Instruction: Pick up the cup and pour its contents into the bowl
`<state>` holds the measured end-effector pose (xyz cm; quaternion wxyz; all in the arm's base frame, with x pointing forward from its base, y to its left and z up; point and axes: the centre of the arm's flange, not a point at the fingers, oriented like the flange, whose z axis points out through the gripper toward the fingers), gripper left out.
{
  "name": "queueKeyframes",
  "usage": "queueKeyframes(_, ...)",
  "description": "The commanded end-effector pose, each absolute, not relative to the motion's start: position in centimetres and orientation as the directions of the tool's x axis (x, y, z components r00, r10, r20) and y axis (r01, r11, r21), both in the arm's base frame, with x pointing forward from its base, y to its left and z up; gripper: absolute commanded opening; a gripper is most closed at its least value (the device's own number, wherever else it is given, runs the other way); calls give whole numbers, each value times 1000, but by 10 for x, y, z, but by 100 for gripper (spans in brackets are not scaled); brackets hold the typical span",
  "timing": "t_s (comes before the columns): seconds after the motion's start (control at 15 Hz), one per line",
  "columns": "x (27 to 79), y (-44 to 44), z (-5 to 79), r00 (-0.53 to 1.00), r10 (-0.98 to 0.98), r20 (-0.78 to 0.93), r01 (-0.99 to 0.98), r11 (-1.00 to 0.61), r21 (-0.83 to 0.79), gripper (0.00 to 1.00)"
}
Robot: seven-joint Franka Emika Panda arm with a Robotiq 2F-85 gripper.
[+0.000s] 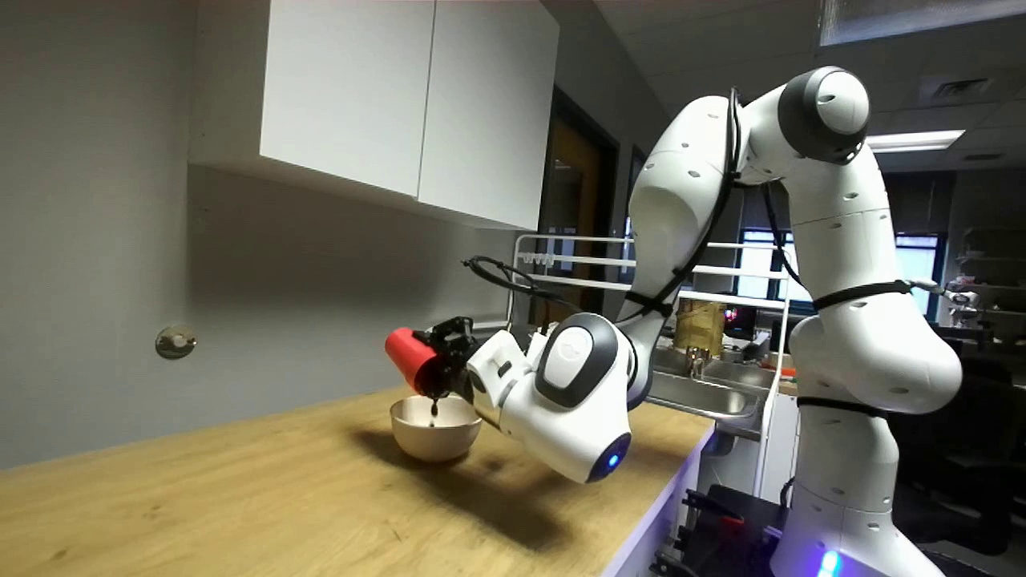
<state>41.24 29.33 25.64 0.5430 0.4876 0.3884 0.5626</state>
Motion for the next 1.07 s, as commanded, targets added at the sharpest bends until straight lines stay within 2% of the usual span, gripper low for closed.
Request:
queueKeyframes(0.0,409,295,255,12,989,145,-296,-135,946,1)
queueKeyframes(1.0,418,285,265,16,984,180,-365,-162,917,1)
